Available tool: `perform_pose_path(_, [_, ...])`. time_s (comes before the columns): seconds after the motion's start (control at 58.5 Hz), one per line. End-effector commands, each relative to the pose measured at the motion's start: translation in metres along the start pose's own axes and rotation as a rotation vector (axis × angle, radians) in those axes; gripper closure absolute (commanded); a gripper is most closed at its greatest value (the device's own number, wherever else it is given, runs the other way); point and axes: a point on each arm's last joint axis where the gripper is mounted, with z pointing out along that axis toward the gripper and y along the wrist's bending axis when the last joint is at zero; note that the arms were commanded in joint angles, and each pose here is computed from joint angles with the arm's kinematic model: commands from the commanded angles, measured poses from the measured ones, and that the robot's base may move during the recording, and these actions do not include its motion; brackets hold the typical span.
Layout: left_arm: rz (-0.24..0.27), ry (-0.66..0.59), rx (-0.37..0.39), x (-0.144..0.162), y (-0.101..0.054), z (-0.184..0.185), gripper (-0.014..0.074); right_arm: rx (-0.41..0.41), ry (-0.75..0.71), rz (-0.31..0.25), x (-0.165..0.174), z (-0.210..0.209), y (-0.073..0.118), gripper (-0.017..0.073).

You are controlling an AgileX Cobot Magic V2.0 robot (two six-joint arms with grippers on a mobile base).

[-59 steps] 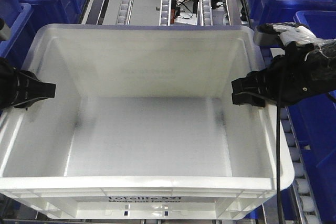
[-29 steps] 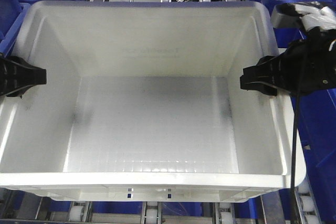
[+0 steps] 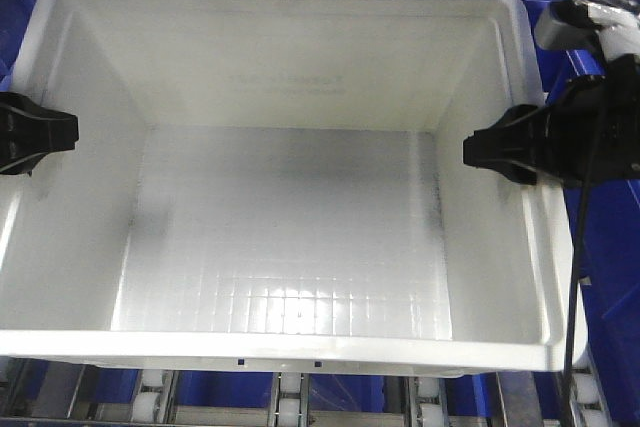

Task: Move bin from left to right shelf
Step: 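Pull the gripped tote off the roller shelf toward the robot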

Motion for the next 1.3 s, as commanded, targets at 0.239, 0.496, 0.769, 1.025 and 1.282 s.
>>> perform_pose_path(0.239, [0.000, -0.147, 0.045, -0.0176, -0.0088, -0.0173, 0.0601, -0.006, -0.203, -0.039, -0.0153, -0.0248, 0.0076, 0.0564])
perform_pose_path(0.496, [-0.010, -0.119, 0.055, -0.0151, -0.0098, -0.0170, 0.0601, -0.014, -0.205, -0.029, -0.0155, -0.0249, 0.0082, 0.0564])
perform_pose_path(0.769, [-0.020, -0.117, 0.064, -0.0150, -0.0105, -0.0171, 0.0601, -0.016, -0.205, -0.027, -0.0155, -0.0249, 0.0083, 0.0564])
perform_pose_path(1.025, [-0.020, -0.114, 0.064, -0.0149, -0.0103, -0.0160, 0.0601, -0.016, -0.206, -0.027, -0.0156, -0.0249, 0.0083, 0.0564])
perform_pose_path(1.282, [-0.020, -0.114, 0.064, -0.0149, -0.0103, -0.0161, 0.0601, -0.018, -0.193, -0.028, -0.0144, -0.0246, 0.0086, 0.0564])
